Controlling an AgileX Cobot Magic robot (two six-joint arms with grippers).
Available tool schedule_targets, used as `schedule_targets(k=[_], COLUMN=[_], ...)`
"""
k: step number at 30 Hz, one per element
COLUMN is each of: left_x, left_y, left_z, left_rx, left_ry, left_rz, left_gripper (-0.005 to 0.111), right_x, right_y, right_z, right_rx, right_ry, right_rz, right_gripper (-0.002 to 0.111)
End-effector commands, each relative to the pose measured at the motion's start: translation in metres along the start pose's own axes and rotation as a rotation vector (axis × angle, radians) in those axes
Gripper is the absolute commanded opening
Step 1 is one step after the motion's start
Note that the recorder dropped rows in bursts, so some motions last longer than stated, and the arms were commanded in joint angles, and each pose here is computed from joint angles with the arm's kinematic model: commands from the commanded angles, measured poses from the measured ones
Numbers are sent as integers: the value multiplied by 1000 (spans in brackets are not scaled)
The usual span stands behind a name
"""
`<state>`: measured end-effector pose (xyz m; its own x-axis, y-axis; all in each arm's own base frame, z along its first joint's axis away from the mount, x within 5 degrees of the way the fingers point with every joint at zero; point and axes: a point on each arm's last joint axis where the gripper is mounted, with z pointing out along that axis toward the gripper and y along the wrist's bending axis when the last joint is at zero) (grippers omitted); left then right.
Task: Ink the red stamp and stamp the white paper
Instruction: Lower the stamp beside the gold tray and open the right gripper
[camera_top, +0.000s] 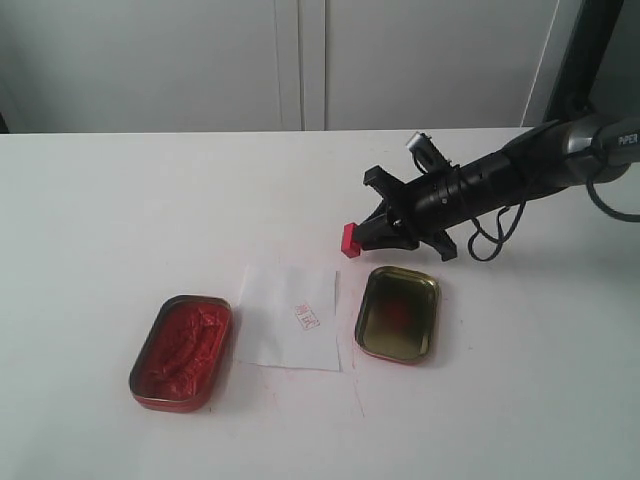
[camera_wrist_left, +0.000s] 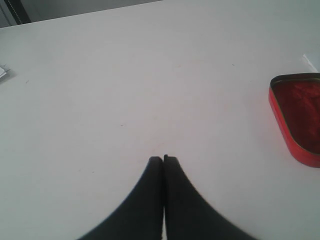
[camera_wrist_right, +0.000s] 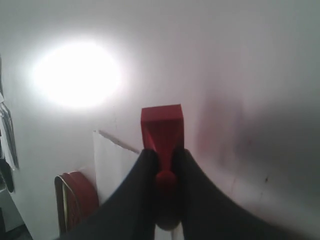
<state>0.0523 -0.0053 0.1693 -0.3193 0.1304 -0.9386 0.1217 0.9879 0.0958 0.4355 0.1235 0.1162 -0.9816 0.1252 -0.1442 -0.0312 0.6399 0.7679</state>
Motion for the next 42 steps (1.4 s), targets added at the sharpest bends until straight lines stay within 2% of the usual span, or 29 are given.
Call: schedule_targets(k=[1,21,30,42], left_x=[1,1,1,1], left_y=[0,0,0,0], left_z=[0,0,0,0], left_rx=[1,1,1,1], left_ry=[1,1,1,1], left_rz=[0,0,0,0], left_gripper=[0,0,0,0], right_x=[-1,-1,-2,-6], right_y=[-3,-7,-3,5], right_z=[-1,-2,-7,-35], right_rx=[19,70,88,299], right_ry=[-17,-8,-28,-84], right_rz=[42,58,40,41], right_gripper=[0,36,37,37])
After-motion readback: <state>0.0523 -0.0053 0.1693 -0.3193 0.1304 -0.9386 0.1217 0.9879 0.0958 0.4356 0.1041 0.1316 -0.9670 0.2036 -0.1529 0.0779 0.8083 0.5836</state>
